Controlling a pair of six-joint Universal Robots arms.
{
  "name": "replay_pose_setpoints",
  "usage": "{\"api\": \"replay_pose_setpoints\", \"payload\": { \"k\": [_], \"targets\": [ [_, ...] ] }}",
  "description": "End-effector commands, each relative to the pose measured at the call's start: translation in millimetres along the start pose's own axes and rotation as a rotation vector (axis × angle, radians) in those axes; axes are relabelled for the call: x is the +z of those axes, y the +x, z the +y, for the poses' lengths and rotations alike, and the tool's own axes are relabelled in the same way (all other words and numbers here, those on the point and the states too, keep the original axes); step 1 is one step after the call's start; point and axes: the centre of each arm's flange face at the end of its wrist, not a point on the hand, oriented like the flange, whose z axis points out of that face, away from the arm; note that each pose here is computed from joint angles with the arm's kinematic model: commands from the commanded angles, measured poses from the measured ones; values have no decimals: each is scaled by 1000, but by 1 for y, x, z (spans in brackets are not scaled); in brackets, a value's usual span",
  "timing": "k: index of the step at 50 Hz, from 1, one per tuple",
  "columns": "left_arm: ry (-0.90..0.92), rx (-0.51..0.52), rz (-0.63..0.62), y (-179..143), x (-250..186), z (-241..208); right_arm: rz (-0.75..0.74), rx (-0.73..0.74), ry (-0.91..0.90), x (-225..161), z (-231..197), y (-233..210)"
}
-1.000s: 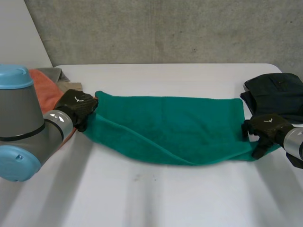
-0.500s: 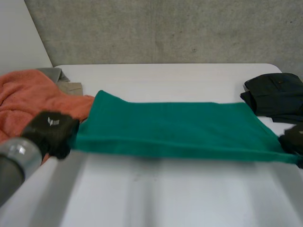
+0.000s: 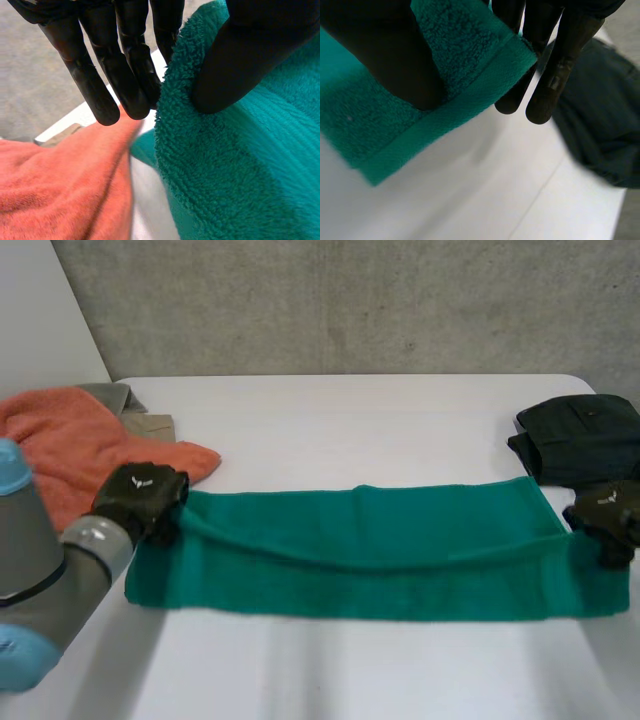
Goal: Fold the laundry.
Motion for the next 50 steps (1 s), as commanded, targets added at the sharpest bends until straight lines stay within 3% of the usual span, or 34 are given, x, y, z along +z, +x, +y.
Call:
{"api": "replay_pose_setpoints", "payload": {
  "k": [1, 13, 20, 27, 35, 44, 50],
  "targets": [
    [-55, -14, -113, -4, 40, 17, 70, -40, 83, 39, -15, 0],
    [-20, -9, -132, 5, 73, 21, 231, -119, 154, 103, -30, -1],
    [33, -8, -170, 9, 87, 12, 285, -125, 172, 113, -36, -1],
    [61, -5, -184, 12, 84, 1, 279, -124, 200, 98, -50, -9],
    [97, -12, -194, 9, 63, -19, 280, 17, 268, 53, -64, 5],
    [132, -8, -169, 8, 35, -29, 195, 120, 251, 18, -28, 28],
    [144, 16, -55, 23, 39, -24, 80, 167, 200, 12, -1, 14]
  ]
}}
